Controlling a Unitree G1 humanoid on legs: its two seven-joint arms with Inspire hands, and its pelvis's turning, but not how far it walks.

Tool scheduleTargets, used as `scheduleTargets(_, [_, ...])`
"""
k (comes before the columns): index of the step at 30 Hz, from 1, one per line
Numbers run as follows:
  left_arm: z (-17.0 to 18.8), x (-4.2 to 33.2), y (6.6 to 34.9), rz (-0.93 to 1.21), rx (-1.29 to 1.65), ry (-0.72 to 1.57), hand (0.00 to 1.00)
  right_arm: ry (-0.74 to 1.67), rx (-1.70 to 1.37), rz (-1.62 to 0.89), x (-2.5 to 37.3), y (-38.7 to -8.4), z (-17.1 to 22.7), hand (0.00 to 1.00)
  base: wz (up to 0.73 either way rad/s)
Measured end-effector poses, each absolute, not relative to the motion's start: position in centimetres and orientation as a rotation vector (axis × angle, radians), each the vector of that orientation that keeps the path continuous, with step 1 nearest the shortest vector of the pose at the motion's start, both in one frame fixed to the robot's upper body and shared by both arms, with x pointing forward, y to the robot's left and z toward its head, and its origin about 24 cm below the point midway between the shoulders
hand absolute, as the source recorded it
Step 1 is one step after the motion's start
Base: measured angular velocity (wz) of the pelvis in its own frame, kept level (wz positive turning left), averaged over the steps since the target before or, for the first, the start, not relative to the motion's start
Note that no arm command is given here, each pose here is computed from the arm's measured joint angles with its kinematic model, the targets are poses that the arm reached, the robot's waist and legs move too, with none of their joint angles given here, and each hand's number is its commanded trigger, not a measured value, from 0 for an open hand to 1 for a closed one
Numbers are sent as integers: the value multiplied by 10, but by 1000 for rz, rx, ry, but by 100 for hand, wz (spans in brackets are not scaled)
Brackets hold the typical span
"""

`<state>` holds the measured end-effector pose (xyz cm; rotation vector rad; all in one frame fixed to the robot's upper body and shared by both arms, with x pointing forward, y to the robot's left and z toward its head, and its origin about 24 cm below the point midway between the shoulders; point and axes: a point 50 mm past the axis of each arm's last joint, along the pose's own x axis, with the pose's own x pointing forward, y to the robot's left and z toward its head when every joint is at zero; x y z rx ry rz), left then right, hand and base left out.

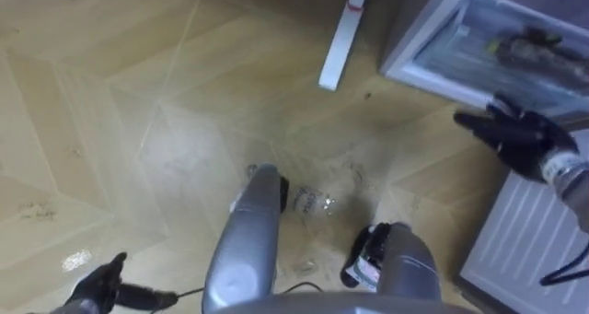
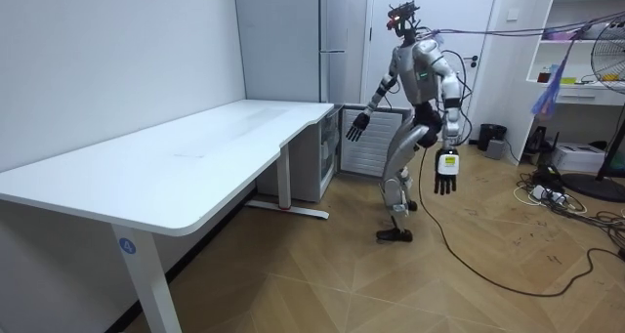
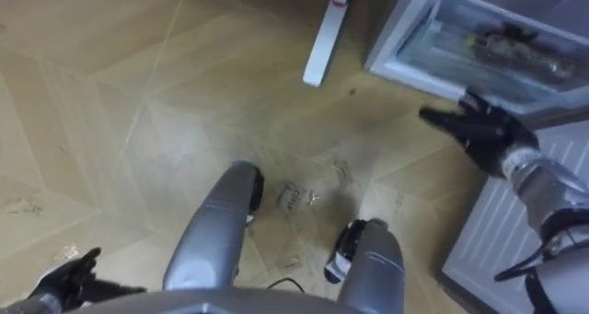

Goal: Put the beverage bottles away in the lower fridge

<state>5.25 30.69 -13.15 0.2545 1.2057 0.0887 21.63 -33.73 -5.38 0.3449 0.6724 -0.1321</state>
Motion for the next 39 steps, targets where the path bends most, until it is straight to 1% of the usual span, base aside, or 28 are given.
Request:
scheduleTargets(2, [-137, 51, 299, 90, 228, 1223, 0, 723, 337, -136, 203, -337, -64, 0, -6])
scheduleTargets(4, [-142, 46, 292, 90, 206, 1245, 0, 770, 354, -122, 191, -329, -76, 0, -12])
scheduleTargets(7, [-147, 42, 282, 79, 174, 1259, 0, 839, 421, -120, 169, -310, -99, 0, -1])
scheduleTargets(9, [-149, 45, 276, 57, 175, 1250, 0, 898, 451, -105, 152, -293, -115, 0, -7])
scheduleTargets(12, [-152, 48, 269, 55, 180, 1237, 0, 989, 462, -81, 125, -275, -132, 0, -22])
scheduleTargets(16, [-154, 50, 262, 76, 162, 1218, 0, 1093, 373, -18, 106, -266, -141, 0, -27])
scheduleTargets(18, [-156, 46, 258, 69, 174, 1227, 0, 1135, 390, -41, 87, -260, -148, 0, -20])
scheduleTargets(20, [-158, 37, 257, 96, 162, 1252, 0, 1146, 420, -63, 77, -256, -151, 0, -20])
scheduleTargets(22, [-159, 34, 256, 131, 144, 1255, 0, 1149, 442, -85, 70, -252, -154, 0, -11])
scheduleTargets(27, [-160, 26, 256, 168, 218, 1274, 0, 1197, 446, -129, 51, -244, -160, 0, -6])
scheduleTargets(32, [-161, 20, 252, 201, 246, 1283, 0, 1202, 412, -194, 49, -245, -161, 0, -6])
scheduleTargets(34, [-161, 20, 252, 207, 259, 1283, 0, 1170, 408, -230, 56, -244, -160, 0, -7])
scheduleTargets(37, [-161, 23, 253, 227, 258, 1268, 0, 1069, 371, -254, 75, -249, -153, 0, -11])
scheduleTargets(39, [-160, 21, 255, 258, 267, 1264, 0, 964, 276, -222, 104, -250, -140, 0, -36])
